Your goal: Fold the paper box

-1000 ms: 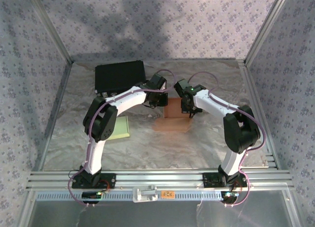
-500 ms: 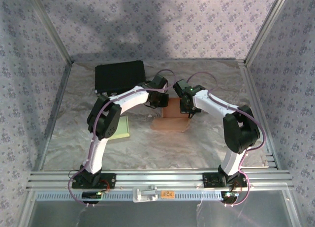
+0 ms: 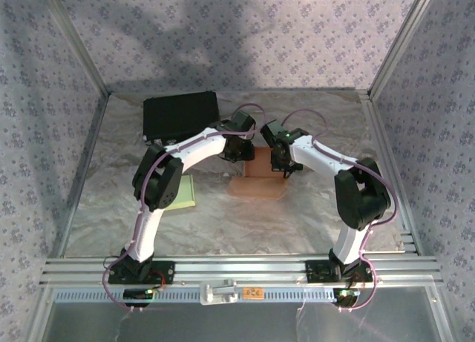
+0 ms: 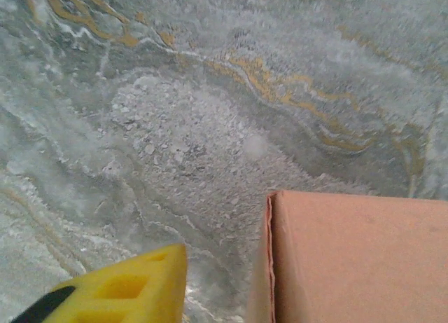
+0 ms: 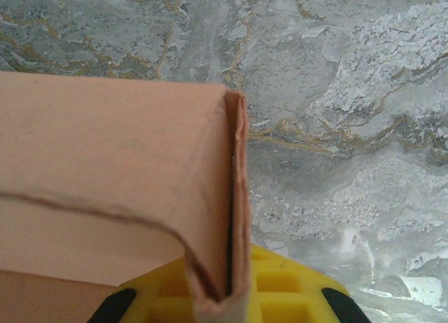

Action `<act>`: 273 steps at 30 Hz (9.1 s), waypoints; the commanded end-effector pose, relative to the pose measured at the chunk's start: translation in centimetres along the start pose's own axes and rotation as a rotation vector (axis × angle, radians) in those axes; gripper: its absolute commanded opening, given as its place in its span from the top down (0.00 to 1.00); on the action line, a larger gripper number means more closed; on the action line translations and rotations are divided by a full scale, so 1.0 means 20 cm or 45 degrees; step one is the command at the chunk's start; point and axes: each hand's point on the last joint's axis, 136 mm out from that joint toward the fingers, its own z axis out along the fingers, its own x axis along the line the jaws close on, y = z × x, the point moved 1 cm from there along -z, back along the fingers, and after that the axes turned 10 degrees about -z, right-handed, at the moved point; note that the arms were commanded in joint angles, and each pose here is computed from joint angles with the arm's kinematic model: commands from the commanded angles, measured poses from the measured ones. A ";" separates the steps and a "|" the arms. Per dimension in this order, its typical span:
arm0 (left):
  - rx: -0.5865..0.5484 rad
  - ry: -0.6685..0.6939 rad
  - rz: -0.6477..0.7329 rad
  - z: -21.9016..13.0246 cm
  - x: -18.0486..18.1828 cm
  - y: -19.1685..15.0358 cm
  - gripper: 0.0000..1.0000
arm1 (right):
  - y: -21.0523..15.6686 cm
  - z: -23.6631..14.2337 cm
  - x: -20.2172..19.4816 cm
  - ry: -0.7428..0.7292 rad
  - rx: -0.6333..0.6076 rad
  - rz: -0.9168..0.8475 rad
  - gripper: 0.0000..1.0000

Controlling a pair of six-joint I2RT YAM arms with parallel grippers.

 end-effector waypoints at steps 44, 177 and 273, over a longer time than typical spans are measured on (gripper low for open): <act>0.156 -0.617 -0.361 -0.28 -0.18 -0.16 0.66 | -0.26 -0.05 0.08 0.419 0.541 1.424 0.43; 0.070 -0.041 0.295 -0.37 -0.05 -0.13 0.83 | 0.32 -0.12 -0.18 0.654 -0.471 -0.731 0.79; -0.184 -0.153 0.218 -0.17 0.06 0.18 1.00 | 0.14 -0.51 0.14 0.598 -0.420 0.462 0.37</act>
